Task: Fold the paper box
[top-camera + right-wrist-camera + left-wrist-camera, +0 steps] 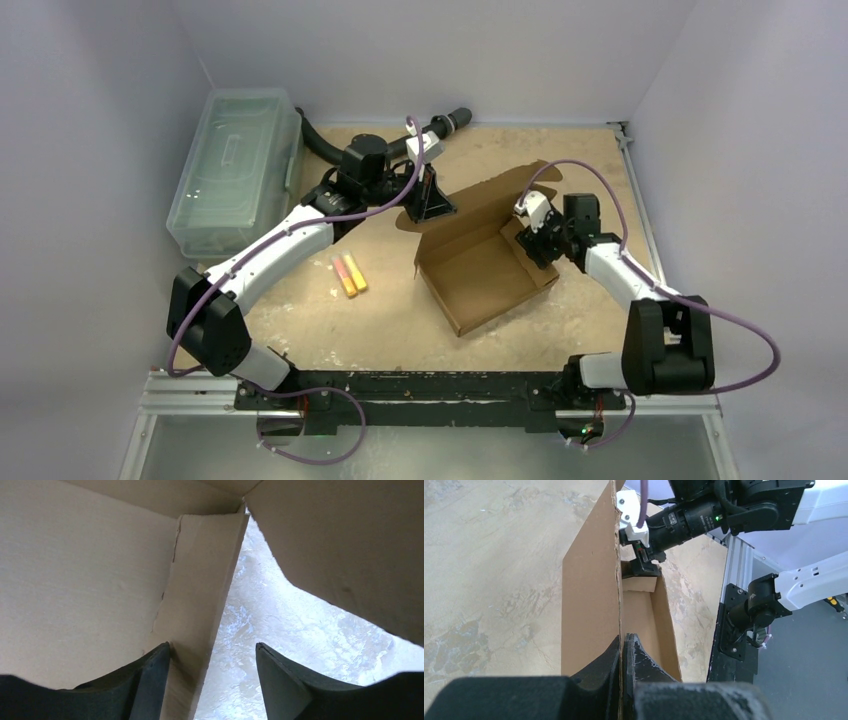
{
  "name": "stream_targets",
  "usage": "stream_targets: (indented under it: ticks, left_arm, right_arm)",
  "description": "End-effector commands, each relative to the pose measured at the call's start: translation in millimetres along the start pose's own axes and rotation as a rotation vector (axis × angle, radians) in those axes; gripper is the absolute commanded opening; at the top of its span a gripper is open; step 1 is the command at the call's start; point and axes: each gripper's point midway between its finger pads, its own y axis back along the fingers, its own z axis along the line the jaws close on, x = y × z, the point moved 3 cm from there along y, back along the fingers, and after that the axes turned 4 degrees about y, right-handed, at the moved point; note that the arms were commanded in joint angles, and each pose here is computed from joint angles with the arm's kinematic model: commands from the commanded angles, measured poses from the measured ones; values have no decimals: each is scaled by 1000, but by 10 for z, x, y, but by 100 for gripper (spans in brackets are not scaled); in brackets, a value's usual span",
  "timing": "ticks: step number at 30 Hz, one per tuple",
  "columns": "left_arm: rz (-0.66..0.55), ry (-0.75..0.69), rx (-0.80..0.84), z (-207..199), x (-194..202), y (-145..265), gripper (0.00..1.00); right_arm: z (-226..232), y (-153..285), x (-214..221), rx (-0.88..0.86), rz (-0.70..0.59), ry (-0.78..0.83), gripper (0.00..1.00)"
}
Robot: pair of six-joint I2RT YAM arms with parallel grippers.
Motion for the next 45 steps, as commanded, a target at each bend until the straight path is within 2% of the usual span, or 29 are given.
stream_targets:
  ticks: [1,2,3,4,5,9,11,12,14,15,18,20,21,22,23,24,31,32,35,37,41,45]
  left_arm:
    - [-75,-53,-5,-68,-197,43,0]
    - [-76,-46,-23,-36,-190,37,0]
    - [-78,-38,-43,-3,-186,32,0]
    - [-79,-27,-62,35,-172,25,0]
    - [-80,-18,-78,70,-162,18,0]
    - [-92,13,-86,110,-139,-14,0]
    - [-119,4,-59,73,-202,-28,0]
    - [-123,0,-46,59,-215,-30,0]
    - [-124,-4,-31,33,-228,-35,0]
    - [-123,-10,-26,25,-232,-34,0]
    - [-117,-26,-27,28,-236,-31,0]
    - [-113,-35,-33,44,-226,-30,0]
    - [-113,-39,-36,50,-228,-31,0]
    - [-113,-44,-39,58,-229,-34,0]
    - [-114,-45,-42,66,-233,-39,0]
    - [-116,-47,-46,71,-247,-41,0]
    - [-136,-67,-49,79,-390,-73,0]
    - [-140,-72,-57,96,-415,-80,0]
    - [-144,-117,-78,160,-457,-111,1]
    - [-120,-143,-104,248,-442,-144,9]
    - [-59,-174,-143,432,-389,-222,20]
    - [-53,-172,-168,481,-457,-233,45]
  right_arm:
    - [-162,-107,-38,104,-5,37,56]
    - [-142,-132,-27,102,1,47,45]
    - [-134,-150,-17,107,9,56,30]
    - [-146,-164,1,123,25,61,8]
    - [-162,-185,26,138,43,63,0]
    - [-223,-208,74,226,94,83,0]
    - [-185,-222,65,199,94,84,0]
    - [-153,-235,48,174,90,83,6]
    - [-123,-256,28,146,82,78,32]
    - [-117,-267,28,138,84,75,38]
    - [-99,-292,-21,116,62,65,53]
    - [-100,-278,-64,119,41,45,55]
    - [-109,-261,-83,127,31,41,49]
    - [-116,-250,-100,133,24,42,22]
    - [-133,-237,-113,143,20,39,4]
    - [-150,-228,-122,153,18,38,0]
    - [-223,-267,-32,209,64,28,0]
    - [-210,-280,-23,197,68,25,2]
    - [-188,-271,-101,163,45,18,37]
    - [-178,-246,-151,151,30,-1,48]
    - [-152,-180,-219,130,6,-21,59]
    - [-148,-79,-273,116,-29,-26,67]
